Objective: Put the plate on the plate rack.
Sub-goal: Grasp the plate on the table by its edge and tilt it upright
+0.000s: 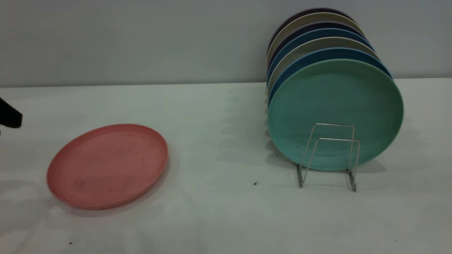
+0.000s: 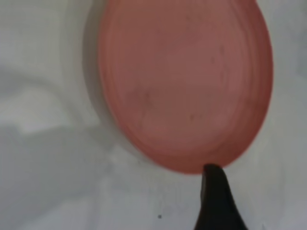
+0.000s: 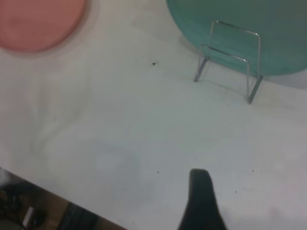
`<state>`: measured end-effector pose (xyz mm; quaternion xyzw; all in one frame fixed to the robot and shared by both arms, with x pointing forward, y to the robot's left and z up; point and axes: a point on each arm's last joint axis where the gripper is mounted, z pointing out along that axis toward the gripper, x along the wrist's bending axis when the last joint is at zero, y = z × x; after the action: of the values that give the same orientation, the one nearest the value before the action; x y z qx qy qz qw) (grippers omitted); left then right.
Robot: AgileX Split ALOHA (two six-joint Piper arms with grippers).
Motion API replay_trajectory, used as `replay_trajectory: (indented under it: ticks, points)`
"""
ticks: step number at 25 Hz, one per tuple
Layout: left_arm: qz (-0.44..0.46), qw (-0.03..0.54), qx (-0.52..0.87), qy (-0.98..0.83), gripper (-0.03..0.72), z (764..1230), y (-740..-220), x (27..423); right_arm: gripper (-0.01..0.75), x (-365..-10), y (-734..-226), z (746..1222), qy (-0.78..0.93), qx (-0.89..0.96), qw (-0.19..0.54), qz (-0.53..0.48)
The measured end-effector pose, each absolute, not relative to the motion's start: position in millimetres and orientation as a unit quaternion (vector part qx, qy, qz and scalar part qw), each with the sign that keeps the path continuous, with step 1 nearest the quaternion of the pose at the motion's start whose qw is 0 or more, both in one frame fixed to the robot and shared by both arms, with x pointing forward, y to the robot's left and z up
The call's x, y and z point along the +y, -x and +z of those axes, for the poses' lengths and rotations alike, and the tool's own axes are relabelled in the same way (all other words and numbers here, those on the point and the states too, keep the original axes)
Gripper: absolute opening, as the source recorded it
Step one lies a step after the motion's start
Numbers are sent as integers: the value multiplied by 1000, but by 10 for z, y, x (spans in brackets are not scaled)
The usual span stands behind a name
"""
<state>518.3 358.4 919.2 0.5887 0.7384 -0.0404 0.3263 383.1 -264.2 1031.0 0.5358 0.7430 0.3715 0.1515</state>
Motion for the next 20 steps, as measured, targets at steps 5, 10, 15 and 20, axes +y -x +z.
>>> replay_trajectory:
  ticks: [5,10,15,20]
  points:
    - [-26,305,748,-590,482,8945,-5230,3667,581,-2642,-3831,10310,-536,743,151,372]
    - [-35,298,761,-575,447,8815,-5263,3687,581,-2642,-3831,10310,-536,743,151,372]
    - [-64,285,771,-566,440,8545,-5326,3708,581,-2642,-3832,10310,-536,743,152,372]
    - [-91,279,782,-550,440,8289,-5426,3736,581,-2642,-3832,10310,-533,745,153,371]
